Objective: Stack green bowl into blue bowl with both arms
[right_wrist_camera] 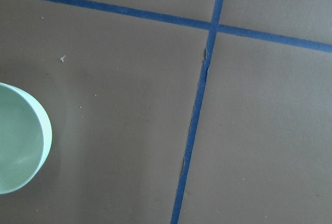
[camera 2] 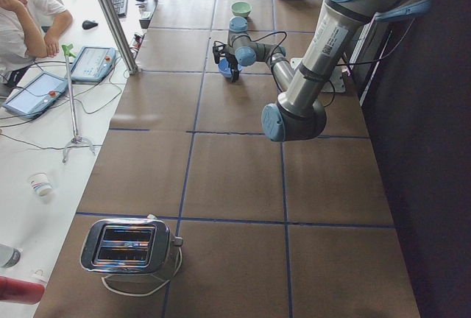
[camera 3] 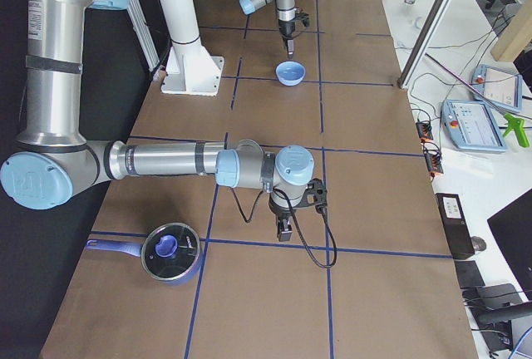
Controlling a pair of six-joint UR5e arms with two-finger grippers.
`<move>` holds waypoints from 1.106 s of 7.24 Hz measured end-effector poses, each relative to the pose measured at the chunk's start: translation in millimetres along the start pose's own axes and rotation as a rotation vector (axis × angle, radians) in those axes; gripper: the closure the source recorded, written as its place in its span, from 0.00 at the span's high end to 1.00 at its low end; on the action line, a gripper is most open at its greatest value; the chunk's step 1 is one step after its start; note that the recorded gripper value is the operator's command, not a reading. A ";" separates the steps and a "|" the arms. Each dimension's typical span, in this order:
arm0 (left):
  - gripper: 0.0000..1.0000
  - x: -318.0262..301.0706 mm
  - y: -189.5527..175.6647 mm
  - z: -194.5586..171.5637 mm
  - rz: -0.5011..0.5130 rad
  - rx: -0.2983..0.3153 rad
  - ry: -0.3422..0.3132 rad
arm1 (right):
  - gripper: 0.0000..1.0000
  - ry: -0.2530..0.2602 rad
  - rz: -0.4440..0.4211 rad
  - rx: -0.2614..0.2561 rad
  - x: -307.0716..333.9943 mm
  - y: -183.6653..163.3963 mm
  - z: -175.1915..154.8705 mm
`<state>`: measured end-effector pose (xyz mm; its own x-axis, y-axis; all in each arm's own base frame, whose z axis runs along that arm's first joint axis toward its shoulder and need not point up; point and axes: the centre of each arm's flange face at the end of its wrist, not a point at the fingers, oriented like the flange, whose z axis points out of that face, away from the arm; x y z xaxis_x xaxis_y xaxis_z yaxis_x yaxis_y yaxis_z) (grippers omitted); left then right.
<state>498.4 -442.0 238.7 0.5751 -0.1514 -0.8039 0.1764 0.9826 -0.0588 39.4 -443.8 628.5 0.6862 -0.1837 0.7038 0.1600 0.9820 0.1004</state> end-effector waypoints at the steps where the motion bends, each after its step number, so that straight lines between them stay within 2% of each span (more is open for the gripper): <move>1: 1.00 -53.0 -23.3 -32.4 0.109 -0.024 -0.040 | 1.00 0.004 0.005 0.032 -4.6 -5.4 -3.2; 2: 1.00 -120.9 -52.3 -64.3 0.218 -0.043 -0.084 | 1.00 0.003 0.025 0.059 -11.5 -10.4 -3.9; 4: 1.00 -301.0 -109.8 -124.6 0.398 -0.085 -0.156 | 1.00 -0.015 0.104 0.112 -39.4 -24.5 3.4; 6: 1.00 -488.1 -138.4 -189.9 0.435 -0.092 -0.155 | 1.00 -0.072 0.221 0.153 -97.9 -40.1 16.0; 8: 1.00 -617.2 -130.9 -217.2 0.381 -0.108 -0.144 | 1.00 -0.110 0.272 0.145 -153.0 -44.9 24.0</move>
<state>-53.2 -453.7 614.1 0.6901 0.2188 -0.6899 -0.1507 0.9758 0.1587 -89.9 -458.8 533.2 0.6077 0.0841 0.7897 -0.1265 0.9919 -0.0082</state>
